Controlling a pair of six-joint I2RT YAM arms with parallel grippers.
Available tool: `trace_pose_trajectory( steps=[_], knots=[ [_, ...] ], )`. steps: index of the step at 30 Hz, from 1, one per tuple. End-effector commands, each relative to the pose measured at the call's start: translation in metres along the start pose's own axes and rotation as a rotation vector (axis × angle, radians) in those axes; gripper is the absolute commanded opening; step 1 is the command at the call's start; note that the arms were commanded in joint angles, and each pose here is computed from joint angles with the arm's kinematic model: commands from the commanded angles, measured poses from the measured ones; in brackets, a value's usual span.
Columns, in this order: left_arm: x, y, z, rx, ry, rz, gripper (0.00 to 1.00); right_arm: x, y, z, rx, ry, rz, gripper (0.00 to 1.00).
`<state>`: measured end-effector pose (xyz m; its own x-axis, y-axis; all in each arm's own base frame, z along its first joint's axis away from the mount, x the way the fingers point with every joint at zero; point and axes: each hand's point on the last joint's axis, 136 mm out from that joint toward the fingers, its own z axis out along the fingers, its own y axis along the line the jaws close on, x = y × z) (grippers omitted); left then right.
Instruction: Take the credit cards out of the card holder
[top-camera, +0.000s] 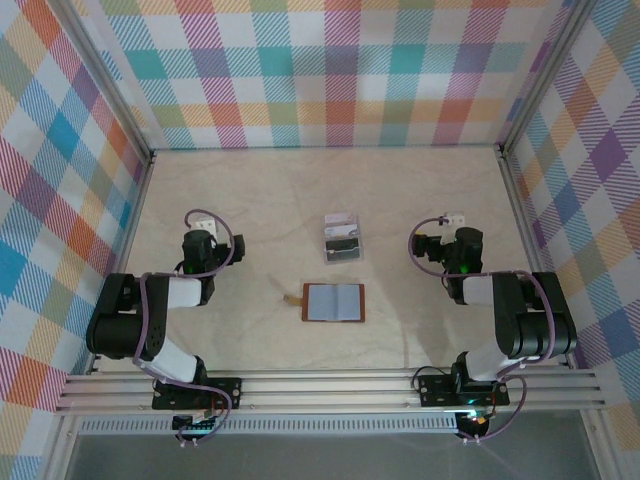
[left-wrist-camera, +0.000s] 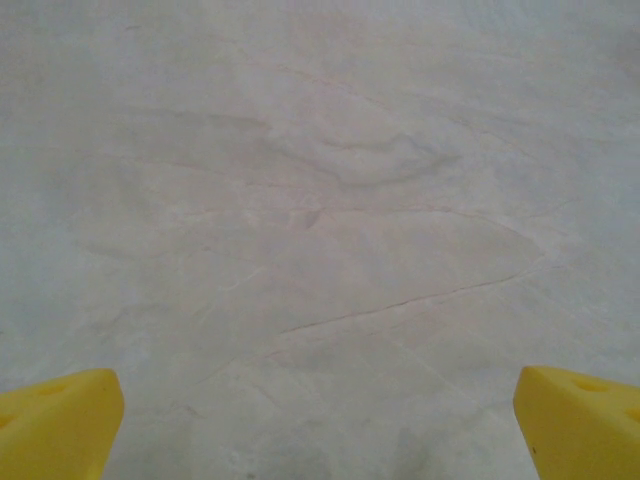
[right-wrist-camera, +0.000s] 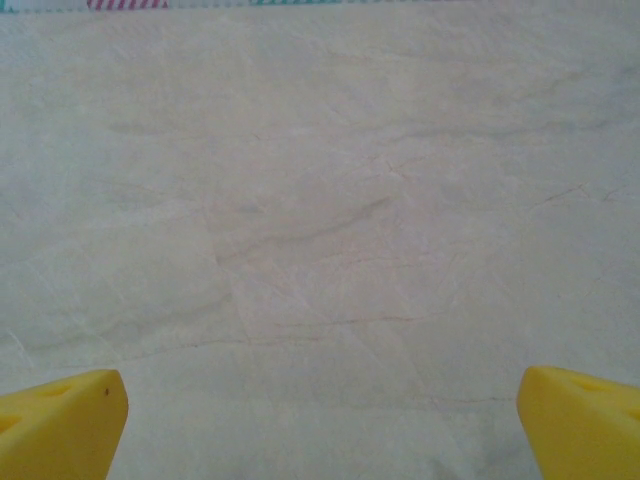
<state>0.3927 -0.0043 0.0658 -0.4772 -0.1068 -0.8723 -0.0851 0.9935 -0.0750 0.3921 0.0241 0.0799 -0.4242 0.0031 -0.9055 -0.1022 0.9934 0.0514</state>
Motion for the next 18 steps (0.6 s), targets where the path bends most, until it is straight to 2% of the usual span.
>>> trace_pose_trajectory(
  steps=[1, 18],
  knots=[
    [-0.0125, -0.0116, -0.0008, 0.056, -0.072, 0.036, 1.00, -0.0134, 0.0003, 0.0002, -0.012, -0.060, 0.021, 1.00],
    [-0.0128, -0.0130, -0.0017, 0.040, -0.077, 0.049, 1.00, -0.0128, 0.0021, 0.0007, -0.023, -0.055, 0.017, 1.00]
  ],
)
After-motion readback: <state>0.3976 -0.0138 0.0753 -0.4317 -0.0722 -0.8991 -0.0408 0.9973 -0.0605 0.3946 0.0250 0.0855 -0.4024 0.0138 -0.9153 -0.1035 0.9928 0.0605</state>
